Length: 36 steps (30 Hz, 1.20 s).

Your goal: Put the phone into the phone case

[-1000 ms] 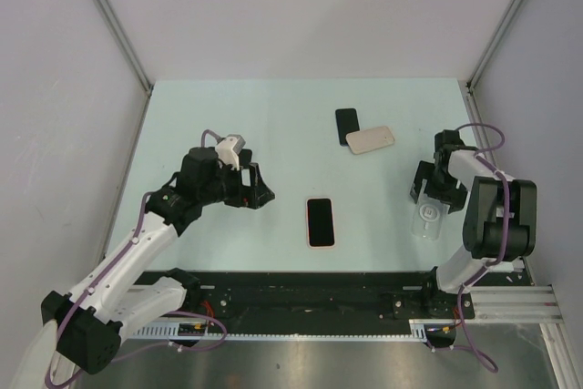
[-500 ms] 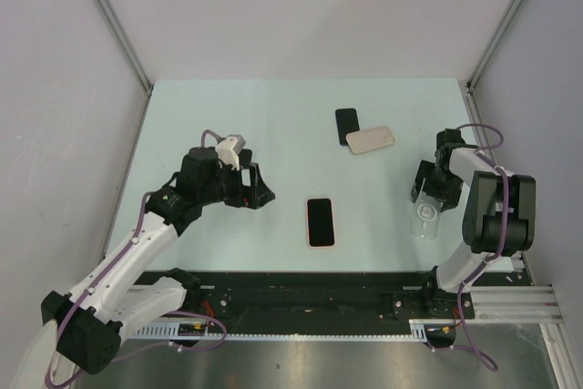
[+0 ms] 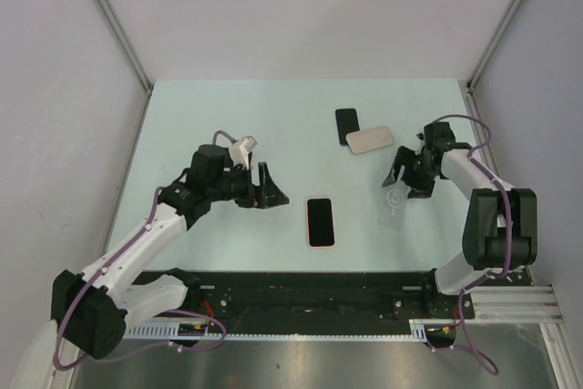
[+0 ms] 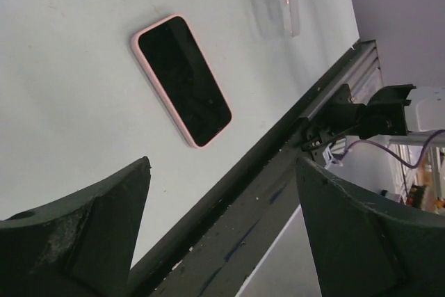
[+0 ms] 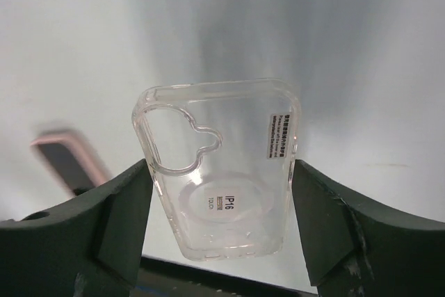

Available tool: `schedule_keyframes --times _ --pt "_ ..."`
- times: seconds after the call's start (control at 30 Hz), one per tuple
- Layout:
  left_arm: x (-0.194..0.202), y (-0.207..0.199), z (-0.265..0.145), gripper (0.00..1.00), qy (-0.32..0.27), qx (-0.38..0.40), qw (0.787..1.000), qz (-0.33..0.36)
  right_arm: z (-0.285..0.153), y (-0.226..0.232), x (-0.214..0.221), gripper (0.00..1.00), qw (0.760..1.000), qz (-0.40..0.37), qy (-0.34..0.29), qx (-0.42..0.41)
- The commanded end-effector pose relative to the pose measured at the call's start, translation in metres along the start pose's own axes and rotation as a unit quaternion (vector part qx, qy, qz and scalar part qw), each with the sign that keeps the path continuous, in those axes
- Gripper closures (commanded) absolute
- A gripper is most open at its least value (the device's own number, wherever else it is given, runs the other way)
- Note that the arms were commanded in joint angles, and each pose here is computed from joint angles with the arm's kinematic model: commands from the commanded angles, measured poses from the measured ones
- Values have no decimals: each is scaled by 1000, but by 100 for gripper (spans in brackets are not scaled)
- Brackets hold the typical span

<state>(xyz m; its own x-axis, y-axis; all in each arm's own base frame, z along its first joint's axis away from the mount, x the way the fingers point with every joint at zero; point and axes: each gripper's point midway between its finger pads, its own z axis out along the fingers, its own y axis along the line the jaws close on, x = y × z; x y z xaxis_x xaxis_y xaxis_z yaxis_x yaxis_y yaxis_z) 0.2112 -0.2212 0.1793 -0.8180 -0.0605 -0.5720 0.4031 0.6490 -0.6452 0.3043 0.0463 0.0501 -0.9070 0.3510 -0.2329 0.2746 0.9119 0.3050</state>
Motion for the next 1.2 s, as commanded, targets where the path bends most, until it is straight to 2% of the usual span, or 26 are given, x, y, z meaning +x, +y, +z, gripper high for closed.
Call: schedule_keyframes --times 0.0,0.03,0.1,0.13,0.2,0.23,0.37,0.4,0.5,0.57,0.6,0.7,0.97,1.07,1.1,1.17 --pt "-11 -30 9 12 7 70 997 -13 -33 89 5 39 983 -13 -10 -183" --pt "-11 -32 9 12 11 76 997 -15 -37 103 2 39 976 -17 -21 -214" --pt "-15 -40 11 13 8 93 995 -18 -47 131 26 39 955 -30 9 -294" --pt "-16 -45 10 15 10 105 994 -19 -62 151 20 39 941 -25 -11 -339" --pt "-18 -54 13 16 10 124 992 -20 -70 168 42 39 918 -21 15 -395" --pt "-18 -58 13 17 15 137 990 -21 -85 184 36 39 901 -27 -9 -433" --pt "-21 -77 18 23 24 194 980 -48 -99 208 54 40 880 -37 -7 -474" --pt "-20 -79 22 27 32 200 978 -54 -102 215 62 40 874 -42 2 -484" --pt "-21 -90 27 33 36 217 974 -53 -117 231 68 41 849 -36 4 -527" --pt "-23 -98 29 35 39 227 972 -51 -116 233 71 41 847 -9 17 -532" --pt "-20 -101 34 37 49 230 971 -53 -121 238 72 41 838 -15 13 -546" --pt "-19 -108 41 40 60 238 968 -57 -121 243 74 41 831 -8 21 -556" --pt "-18 -110 50 50 64 245 965 -68 -117 251 85 41 824 -9 37 -565" --pt "-17 -109 51 64 66 244 965 -70 -111 251 89 41 827 -8 43 -560" --pt "-17 -108 51 72 67 244 965 -71 -110 251 90 41 828 -8 44 -559" --pt "-14 -108 52 82 72 245 964 -73 -108 251 91 39 830 -13 43 -556"
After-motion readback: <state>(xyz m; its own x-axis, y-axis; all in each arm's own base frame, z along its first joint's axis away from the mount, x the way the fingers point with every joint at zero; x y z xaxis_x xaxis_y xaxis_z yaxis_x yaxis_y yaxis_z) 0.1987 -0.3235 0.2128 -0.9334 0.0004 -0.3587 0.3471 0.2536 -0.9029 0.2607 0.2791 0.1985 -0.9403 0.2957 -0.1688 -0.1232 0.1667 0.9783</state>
